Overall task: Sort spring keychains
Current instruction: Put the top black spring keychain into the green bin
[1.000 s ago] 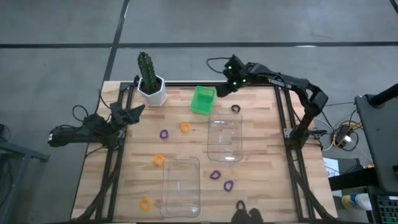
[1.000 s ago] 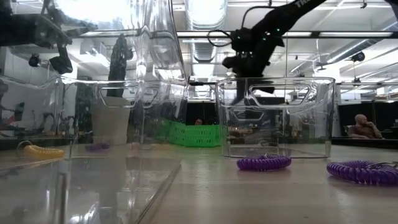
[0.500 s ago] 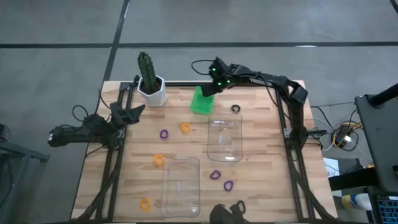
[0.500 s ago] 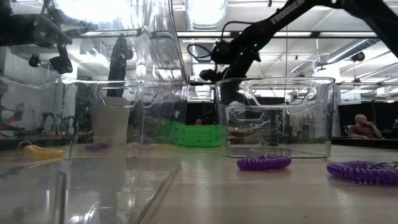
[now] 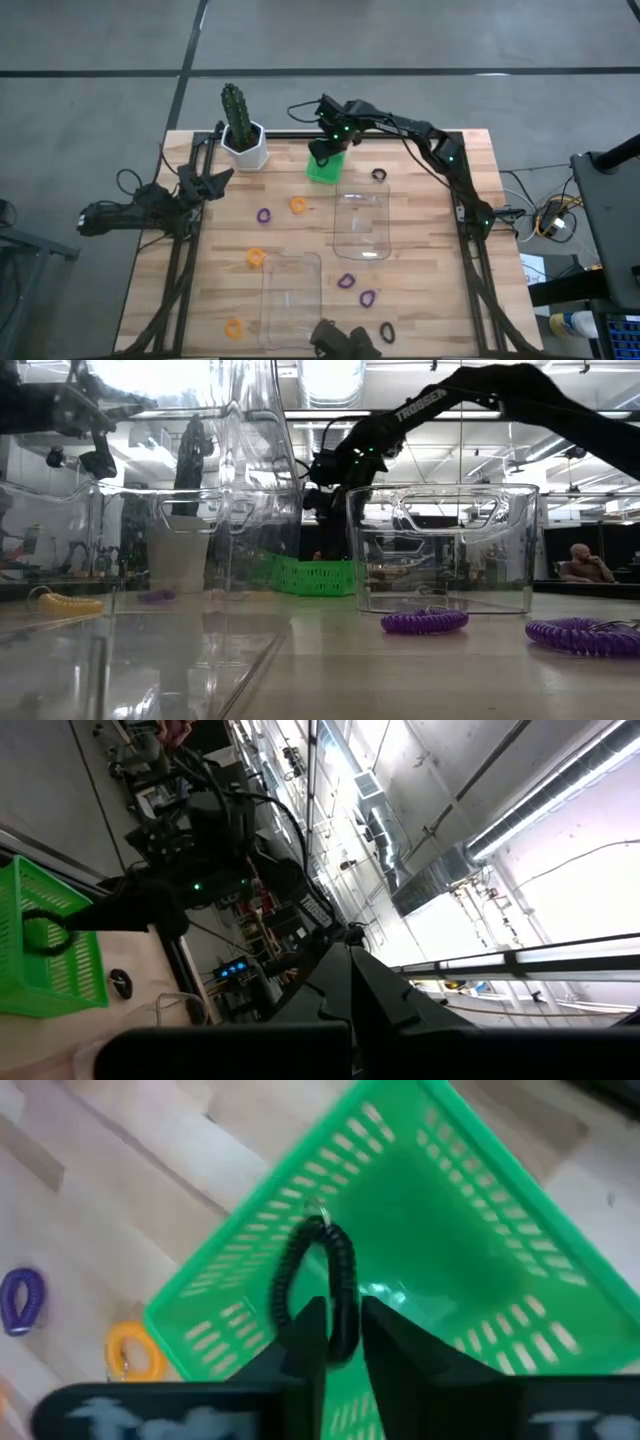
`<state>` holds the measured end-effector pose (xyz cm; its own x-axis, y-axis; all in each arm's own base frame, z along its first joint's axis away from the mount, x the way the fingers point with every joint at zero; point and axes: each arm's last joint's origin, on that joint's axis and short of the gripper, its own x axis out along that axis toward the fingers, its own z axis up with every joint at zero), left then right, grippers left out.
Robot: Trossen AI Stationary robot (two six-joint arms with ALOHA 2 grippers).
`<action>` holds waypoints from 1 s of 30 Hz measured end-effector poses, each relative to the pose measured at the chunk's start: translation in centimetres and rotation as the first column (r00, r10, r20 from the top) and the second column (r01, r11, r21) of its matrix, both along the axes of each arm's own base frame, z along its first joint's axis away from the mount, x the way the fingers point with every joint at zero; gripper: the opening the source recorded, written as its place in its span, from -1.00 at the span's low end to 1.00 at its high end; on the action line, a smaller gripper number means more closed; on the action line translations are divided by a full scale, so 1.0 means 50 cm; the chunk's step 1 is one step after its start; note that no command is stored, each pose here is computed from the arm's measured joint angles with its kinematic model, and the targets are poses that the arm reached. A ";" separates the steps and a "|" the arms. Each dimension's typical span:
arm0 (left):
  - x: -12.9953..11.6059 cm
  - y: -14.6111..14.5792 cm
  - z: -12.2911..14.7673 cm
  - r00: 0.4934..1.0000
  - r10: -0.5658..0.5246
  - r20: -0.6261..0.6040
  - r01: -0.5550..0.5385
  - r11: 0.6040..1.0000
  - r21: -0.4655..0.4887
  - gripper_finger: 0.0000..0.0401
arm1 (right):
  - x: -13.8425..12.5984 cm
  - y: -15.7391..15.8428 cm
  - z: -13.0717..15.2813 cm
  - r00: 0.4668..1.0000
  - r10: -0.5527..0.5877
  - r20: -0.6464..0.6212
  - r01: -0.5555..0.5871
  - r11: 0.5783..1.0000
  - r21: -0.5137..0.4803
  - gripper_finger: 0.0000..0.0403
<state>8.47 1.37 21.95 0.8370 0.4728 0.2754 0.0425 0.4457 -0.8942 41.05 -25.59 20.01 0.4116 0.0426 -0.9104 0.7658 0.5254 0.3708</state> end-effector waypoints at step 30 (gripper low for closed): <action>0.000 0.000 0.000 1.000 0.001 0.002 -0.001 1.000 -0.004 -1.00 | -0.142 0.077 0.155 0.974 0.094 -0.206 -0.116 0.989 -0.095 -0.07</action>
